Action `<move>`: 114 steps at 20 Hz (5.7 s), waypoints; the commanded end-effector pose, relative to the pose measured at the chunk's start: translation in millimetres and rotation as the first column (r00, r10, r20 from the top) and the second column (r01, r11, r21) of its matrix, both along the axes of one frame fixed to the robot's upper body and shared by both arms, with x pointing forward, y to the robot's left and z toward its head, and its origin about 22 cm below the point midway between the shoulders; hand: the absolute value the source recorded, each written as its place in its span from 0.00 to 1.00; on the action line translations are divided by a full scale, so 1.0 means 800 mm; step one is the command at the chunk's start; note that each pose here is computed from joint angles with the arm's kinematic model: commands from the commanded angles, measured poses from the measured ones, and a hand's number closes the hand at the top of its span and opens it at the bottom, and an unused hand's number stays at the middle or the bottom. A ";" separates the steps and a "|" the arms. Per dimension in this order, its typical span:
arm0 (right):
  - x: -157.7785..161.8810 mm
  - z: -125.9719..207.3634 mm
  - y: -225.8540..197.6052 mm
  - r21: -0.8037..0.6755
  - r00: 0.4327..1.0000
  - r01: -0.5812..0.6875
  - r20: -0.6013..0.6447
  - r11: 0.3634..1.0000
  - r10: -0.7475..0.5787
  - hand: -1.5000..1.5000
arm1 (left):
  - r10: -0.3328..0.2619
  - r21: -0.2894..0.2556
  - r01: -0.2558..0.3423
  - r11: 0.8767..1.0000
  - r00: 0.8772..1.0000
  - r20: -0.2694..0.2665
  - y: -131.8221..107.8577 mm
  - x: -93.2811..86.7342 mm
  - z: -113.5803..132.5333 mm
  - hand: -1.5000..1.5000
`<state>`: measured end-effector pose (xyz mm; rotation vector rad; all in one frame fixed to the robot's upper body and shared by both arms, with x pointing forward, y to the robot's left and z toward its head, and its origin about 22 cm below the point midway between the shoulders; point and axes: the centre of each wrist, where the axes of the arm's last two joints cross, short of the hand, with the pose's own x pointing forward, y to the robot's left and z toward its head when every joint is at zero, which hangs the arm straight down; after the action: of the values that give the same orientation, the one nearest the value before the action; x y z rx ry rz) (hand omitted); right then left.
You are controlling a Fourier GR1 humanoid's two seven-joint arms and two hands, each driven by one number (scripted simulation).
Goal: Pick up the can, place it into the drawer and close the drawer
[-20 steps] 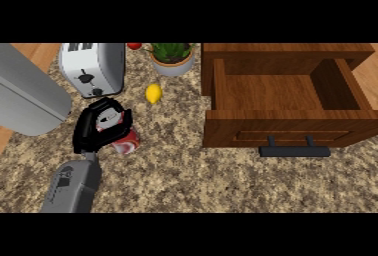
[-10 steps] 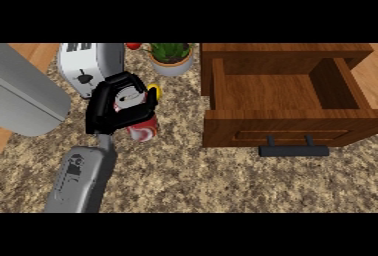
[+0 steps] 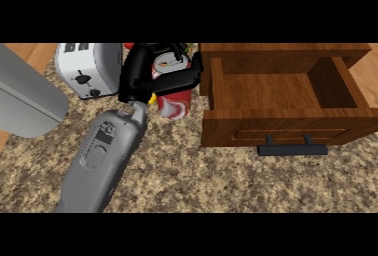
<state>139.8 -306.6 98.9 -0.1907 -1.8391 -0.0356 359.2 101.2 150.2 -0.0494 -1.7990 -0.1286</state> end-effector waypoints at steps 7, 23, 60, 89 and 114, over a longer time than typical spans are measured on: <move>-0.012 0.009 0.012 -0.005 1.000 -0.021 -0.008 1.000 0.021 0.00 | -0.025 0.035 0.024 0.999 0.999 0.022 -0.086 0.029 0.069 1.00; 0.033 0.000 0.004 0.010 1.000 -0.010 0.017 1.000 0.010 0.00 | 0.009 0.094 -0.006 0.996 1.000 -0.026 -0.146 0.070 0.124 1.00; 0.054 0.010 0.008 -0.025 0.997 -0.077 0.023 0.997 0.078 0.00 | 0.178 0.273 -0.181 0.945 0.983 0.038 -0.136 0.086 0.021 0.00; 0.050 0.060 0.051 -0.607 0.978 0.007 0.171 0.794 0.122 0.00 | 0.249 0.078 -0.252 0.965 0.967 0.046 -0.161 0.074 0.060 0.00; 0.196 -0.108 0.101 -0.898 0.994 0.097 0.067 0.429 -0.084 0.00 | 0.244 0.100 -0.244 0.965 0.970 0.014 -0.079 0.078 0.078 0.00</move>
<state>285.8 -232.5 44.8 -1.0585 -1.7228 0.9211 422.7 18.0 206.7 0.2365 -1.7896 -0.0388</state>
